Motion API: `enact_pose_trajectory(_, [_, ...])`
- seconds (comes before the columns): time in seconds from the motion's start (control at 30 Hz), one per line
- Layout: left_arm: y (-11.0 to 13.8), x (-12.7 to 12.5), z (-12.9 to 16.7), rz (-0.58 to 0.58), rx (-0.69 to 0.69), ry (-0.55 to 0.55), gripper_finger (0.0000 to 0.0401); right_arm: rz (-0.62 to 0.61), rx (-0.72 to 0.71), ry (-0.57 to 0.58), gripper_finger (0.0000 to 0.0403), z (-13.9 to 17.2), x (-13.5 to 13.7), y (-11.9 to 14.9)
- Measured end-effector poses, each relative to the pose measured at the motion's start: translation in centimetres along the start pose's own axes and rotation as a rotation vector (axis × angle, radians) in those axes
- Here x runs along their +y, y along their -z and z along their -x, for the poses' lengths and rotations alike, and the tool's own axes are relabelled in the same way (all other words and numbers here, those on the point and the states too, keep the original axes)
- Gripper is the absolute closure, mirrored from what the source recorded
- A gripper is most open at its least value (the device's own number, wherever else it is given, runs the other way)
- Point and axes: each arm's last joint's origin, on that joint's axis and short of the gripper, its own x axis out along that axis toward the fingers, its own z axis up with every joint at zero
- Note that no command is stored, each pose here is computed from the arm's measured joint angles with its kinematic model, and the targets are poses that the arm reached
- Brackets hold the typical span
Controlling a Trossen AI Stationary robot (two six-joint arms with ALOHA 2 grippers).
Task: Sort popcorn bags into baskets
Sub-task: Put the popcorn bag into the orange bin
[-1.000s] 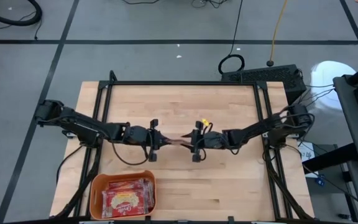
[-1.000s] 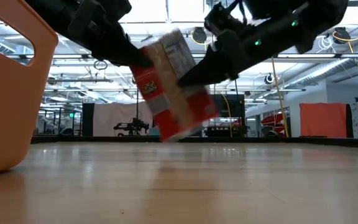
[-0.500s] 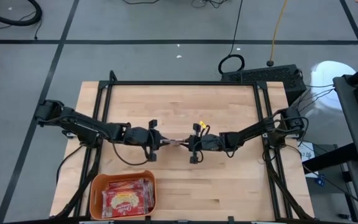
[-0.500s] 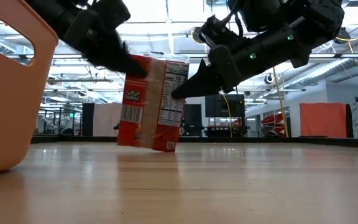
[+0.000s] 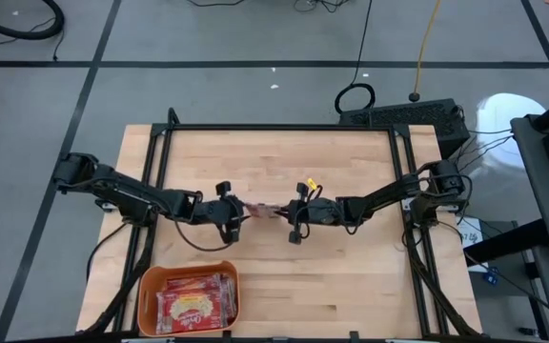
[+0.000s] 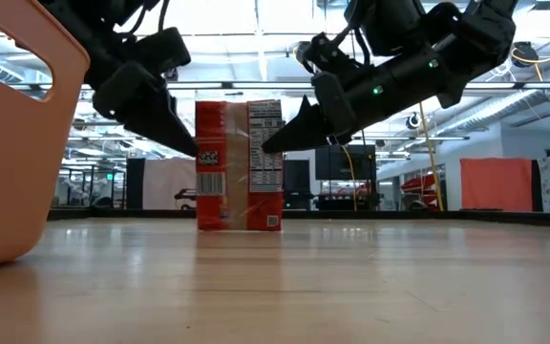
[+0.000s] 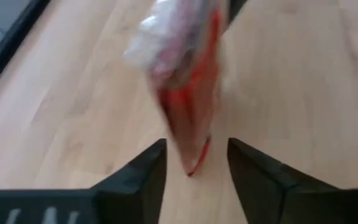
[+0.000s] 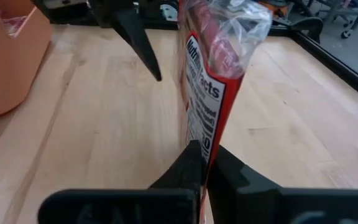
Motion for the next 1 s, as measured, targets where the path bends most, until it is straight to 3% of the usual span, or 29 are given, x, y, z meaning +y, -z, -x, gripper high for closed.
enact_pose_trajectory(0.17, [1.8,0.1,-0.5,0.036,-0.027,-0.04,0.019,-0.005,0.001,0.004,0.0402,0.0,-0.1,0.0])
enact_pose_trajectory(0.47, [5.7,0.6,0.0,0.155,-0.393,0.002,0.0193,-0.029,0.0,0.006,0.0402,0.0,-0.2,0.0])
enact_pose_trajectory(0.63, [5.8,1.1,0.0,0.1,-0.438,0.049,0.0207,-0.032,-0.013,0.005,0.0403,0.0,-0.2,-0.1])
enact_pose_trajectory(1.0, [5.2,2.3,-0.2,0.13,-0.49,0.119,0.0201,-0.037,-0.029,0.003,0.0403,0.0,-0.2,-0.3])
